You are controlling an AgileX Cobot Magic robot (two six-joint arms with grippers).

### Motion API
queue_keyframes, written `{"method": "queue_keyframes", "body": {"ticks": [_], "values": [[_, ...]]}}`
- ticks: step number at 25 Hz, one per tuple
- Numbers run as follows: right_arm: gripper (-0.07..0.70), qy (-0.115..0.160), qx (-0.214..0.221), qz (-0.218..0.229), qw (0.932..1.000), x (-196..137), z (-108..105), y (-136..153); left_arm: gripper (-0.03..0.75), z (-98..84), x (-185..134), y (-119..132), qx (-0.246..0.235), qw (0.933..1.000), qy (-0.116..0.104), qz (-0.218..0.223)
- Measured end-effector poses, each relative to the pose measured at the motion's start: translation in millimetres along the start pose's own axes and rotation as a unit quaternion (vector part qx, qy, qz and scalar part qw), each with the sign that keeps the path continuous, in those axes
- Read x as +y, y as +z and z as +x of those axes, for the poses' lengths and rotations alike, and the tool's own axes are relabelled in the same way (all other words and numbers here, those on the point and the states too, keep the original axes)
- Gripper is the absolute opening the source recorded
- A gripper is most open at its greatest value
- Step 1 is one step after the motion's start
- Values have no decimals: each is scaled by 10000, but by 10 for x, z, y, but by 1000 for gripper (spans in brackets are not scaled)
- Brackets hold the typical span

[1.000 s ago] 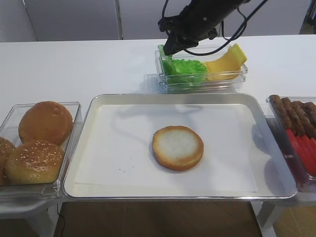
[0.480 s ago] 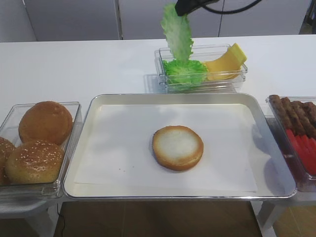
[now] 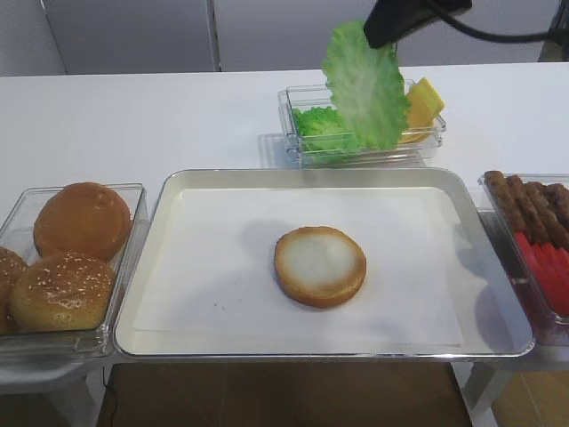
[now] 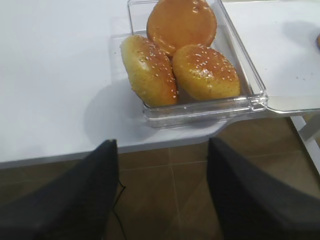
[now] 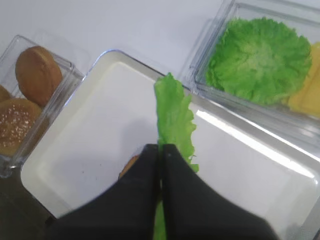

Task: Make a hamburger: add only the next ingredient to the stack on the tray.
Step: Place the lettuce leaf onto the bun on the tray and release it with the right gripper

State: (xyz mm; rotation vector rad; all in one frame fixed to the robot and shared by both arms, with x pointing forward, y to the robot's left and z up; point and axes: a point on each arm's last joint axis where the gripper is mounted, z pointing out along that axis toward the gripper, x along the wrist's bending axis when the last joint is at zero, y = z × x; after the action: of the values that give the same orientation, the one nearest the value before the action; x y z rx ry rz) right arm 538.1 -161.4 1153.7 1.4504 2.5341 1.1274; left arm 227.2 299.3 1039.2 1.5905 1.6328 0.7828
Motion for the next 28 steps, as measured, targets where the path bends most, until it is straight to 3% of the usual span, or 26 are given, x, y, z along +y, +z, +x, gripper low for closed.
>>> {"method": "queue_keyframes", "body": {"ticks": [7, 14, 24, 28], "values": [[6, 180, -113, 239, 9995, -441, -60, 142, 422, 0, 0, 0, 0, 10000, 0, 0], [6, 173, -221, 362, 9990, -736, -201, 427, 422, 0, 0, 0, 0, 10000, 0, 0], [5, 150, 14, 139, 9998, -823, -275, 679, 422, 0, 0, 0, 0, 10000, 0, 0], [5, 271, 189, 146, 9993, -818, -293, 775, 422, 0, 0, 0, 0, 10000, 0, 0]]}}
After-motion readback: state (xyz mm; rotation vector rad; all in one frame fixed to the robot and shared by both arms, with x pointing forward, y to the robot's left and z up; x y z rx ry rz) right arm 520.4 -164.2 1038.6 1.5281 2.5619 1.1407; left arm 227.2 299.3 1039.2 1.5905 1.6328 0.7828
